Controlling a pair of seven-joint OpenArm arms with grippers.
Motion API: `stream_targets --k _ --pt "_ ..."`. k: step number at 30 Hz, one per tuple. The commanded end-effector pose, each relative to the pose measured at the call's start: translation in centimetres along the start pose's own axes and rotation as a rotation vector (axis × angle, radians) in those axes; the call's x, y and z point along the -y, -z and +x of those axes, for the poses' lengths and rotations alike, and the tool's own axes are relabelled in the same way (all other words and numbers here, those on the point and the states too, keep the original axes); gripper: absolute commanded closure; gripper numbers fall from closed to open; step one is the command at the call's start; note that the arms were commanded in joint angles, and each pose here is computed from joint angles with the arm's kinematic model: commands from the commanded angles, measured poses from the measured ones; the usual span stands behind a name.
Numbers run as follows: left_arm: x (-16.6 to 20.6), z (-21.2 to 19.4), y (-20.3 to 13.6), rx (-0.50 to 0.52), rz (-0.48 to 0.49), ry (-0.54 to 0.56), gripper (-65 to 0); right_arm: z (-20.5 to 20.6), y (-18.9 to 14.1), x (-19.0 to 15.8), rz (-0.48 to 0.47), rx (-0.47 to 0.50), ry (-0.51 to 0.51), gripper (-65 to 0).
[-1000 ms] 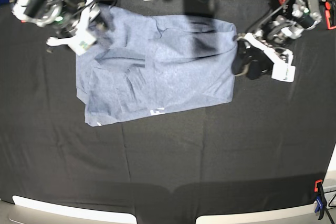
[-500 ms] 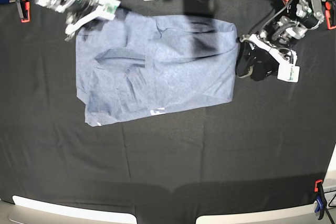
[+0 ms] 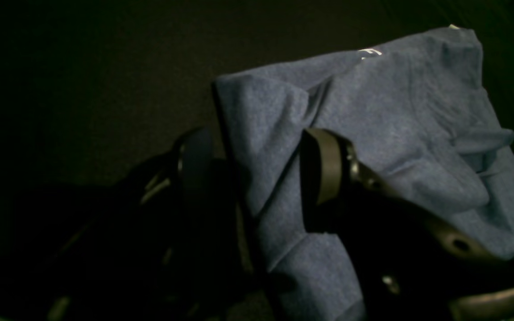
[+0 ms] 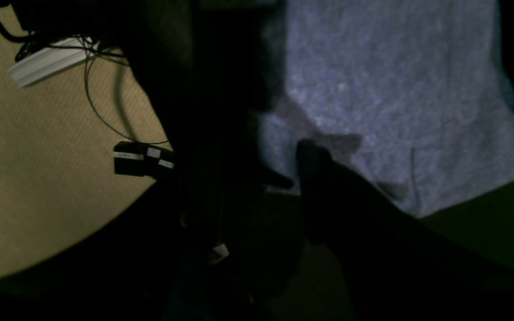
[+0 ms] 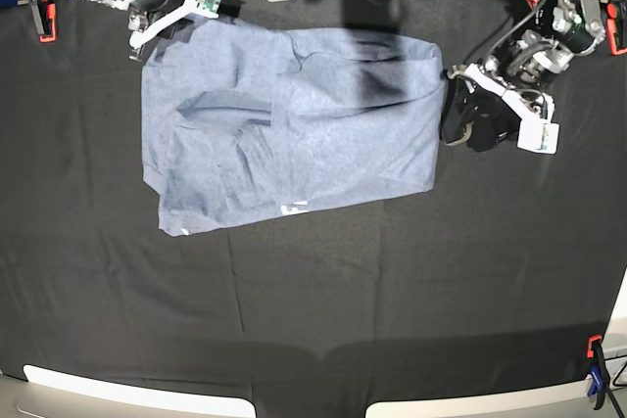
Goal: Layout the t-shirt on the table in an organized manner, then fold the t-shirt properly
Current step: 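Release the folded end with the left gripper and raise the right gripper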
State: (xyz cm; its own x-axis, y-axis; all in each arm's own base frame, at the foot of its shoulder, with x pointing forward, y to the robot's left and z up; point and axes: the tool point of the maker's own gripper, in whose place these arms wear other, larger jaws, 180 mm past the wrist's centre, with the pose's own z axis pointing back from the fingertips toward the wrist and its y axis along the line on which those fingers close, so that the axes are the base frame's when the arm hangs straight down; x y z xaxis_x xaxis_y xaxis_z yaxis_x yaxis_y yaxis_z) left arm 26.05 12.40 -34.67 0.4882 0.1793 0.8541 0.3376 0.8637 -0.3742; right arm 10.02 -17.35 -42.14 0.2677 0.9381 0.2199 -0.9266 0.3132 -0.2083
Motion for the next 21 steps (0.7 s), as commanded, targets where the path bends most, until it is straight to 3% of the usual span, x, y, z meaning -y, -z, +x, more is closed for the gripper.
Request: stream_targets --k 1,4,10,21 --pt "0.4 1.7 -0.1 0.058 -0.019 0.013 -29.0 -1.1 -0.1 1.0 -0.042 -0.046 -0.017 -25.1" --pt "0.4 1.7 -0.1 0.058 -0.019 0.013 -29.0 -1.0 -0.1 1.1 -0.044 -0.043 -0.016 -22.4" --pt "0.4 1.7 -0.1 0.058 -0.019 0.013 -29.0 -1.2 -0.2 1.7 -0.080 -0.057 -0.034 -22.4" --pt "0.4 1.6 -0.1 0.057 -0.019 0.013 -29.0 0.8 -1.1 2.1 -0.098 0.004 -0.043 -22.4"
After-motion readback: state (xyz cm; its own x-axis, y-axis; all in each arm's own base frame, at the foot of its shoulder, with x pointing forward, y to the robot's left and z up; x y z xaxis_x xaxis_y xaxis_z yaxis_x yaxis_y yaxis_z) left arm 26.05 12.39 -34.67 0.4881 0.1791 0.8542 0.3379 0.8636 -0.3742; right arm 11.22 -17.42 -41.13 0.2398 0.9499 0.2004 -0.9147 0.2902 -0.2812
